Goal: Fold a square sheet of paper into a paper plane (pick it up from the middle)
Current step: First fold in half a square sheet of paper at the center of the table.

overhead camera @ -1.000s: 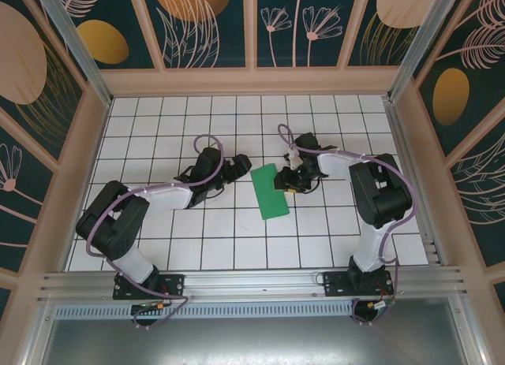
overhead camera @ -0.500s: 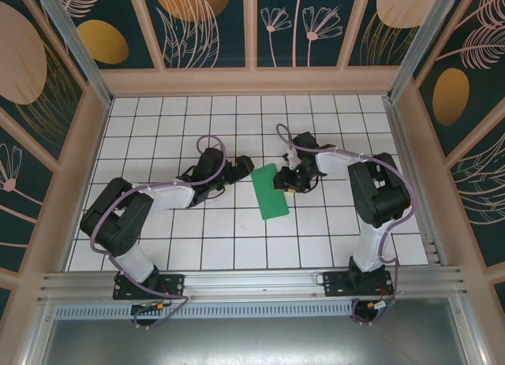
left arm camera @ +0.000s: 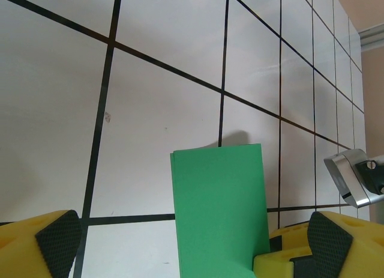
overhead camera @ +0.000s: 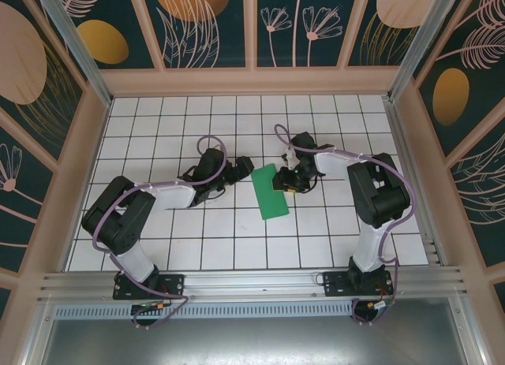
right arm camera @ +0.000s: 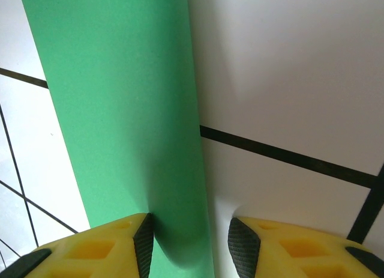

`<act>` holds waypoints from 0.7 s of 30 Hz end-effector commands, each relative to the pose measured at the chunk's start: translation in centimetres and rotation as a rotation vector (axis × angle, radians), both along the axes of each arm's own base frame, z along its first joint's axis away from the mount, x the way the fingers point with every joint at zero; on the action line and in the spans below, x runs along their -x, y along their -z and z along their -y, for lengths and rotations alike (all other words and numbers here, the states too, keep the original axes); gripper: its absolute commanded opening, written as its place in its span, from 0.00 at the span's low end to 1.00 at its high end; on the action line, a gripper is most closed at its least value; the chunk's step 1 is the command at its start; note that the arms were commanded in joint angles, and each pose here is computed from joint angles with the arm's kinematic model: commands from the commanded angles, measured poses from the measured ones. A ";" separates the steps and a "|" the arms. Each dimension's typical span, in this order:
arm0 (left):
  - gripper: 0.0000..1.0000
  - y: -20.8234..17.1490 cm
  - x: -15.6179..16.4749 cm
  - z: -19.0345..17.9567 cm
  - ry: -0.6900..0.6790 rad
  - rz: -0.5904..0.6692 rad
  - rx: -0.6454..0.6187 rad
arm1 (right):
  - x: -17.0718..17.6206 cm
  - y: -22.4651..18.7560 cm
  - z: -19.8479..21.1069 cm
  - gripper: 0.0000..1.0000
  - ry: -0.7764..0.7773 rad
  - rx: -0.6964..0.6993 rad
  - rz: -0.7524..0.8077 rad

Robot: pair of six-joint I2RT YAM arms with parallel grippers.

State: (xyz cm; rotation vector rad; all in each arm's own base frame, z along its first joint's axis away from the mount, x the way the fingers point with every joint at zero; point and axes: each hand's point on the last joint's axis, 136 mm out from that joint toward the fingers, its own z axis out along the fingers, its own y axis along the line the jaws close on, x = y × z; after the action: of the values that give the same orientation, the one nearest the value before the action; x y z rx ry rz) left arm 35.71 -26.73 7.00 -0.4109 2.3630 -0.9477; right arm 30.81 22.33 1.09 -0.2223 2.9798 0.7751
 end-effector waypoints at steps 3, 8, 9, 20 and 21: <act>0.97 -0.9 -0.3 1.0 0.026 0.010 0.039 | 1.4 7.2 4.1 0.46 -0.004 0.255 -0.043; 0.91 -0.3 -0.1 2.4 0.089 -0.002 0.081 | 1.4 7.4 4.1 0.46 -0.005 0.266 -0.049; 0.89 -0.4 -0.1 2.7 0.102 0.000 0.094 | 1.4 7.5 4.1 0.46 -0.004 0.267 -0.050; 0.48 -0.7 0.4 5.3 0.205 -0.012 0.196 | 1.6 7.9 4.2 0.48 -0.003 0.283 -0.062; 0.46 -0.6 0.4 5.4 0.210 -0.016 0.200 | 1.6 8.0 4.3 0.48 -0.002 0.286 -0.063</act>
State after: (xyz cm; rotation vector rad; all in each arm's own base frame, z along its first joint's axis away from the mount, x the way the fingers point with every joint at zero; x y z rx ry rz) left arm 35.04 -30.63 6.55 -0.3032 2.4010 -1.2021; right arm 30.81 22.41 0.96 -0.2233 3.0025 0.7536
